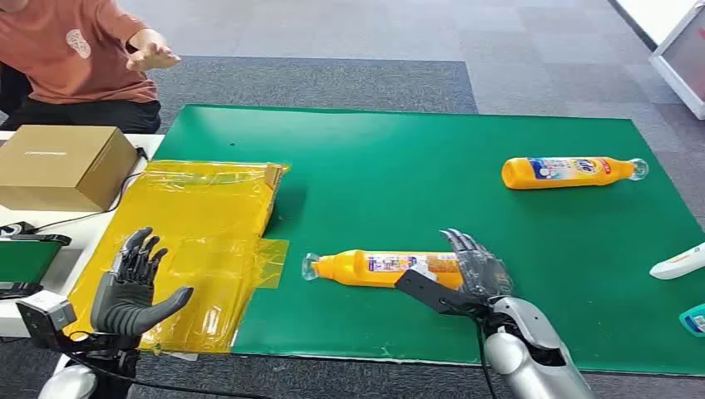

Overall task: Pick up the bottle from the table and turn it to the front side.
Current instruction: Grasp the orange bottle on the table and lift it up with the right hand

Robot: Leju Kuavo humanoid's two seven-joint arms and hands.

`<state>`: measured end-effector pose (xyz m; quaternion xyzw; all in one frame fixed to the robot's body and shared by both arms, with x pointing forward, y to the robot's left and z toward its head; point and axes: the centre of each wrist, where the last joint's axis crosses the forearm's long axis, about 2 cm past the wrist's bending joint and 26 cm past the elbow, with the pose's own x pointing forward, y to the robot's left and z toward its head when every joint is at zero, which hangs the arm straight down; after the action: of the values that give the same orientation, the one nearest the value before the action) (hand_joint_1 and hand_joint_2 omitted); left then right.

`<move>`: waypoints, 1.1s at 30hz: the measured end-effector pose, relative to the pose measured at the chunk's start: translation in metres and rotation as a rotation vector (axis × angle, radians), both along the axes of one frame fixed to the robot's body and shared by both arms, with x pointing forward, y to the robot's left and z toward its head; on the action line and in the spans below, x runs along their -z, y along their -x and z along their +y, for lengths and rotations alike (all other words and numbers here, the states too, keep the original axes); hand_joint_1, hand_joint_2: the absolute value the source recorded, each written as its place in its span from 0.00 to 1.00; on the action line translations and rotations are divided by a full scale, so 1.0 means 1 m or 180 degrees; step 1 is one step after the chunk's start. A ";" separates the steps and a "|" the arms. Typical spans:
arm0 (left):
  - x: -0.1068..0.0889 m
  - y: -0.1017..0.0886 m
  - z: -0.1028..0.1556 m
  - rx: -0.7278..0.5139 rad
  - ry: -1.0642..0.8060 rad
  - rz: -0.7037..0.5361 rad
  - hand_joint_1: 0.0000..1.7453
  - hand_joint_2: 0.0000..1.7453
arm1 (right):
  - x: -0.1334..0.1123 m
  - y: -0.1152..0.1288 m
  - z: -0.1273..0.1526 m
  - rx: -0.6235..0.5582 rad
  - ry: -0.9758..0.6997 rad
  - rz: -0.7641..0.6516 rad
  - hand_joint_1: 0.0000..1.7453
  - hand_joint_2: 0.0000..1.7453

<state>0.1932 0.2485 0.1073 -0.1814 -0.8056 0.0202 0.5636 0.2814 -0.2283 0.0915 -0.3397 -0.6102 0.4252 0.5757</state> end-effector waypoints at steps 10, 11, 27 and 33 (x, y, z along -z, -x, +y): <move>-0.011 -0.004 -0.003 0.0030 0.0134 -0.0115 0.00 1.00 | 0.019 -0.007 0.004 -0.0050 0.0418 0.0256 0.00 1.00; -0.012 -0.004 -0.003 0.0036 0.0144 -0.0127 0.00 1.00 | 0.019 -0.008 0.004 -0.0058 0.0446 0.0263 0.00 1.00; -0.037 -0.002 -0.017 0.0190 0.0130 -0.0491 0.00 1.00 | 0.022 -0.027 0.002 -0.0079 0.0763 0.0257 1.00 1.00; -0.042 0.001 -0.020 0.0181 0.0145 -0.0549 0.00 1.00 | 0.021 -0.026 0.002 -0.0136 0.0720 0.0233 1.00 1.00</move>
<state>0.1924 0.2287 0.1497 -0.2180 -0.8450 0.0068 0.4882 0.3077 -0.2260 0.0708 -0.3736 -0.5440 0.5155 0.5465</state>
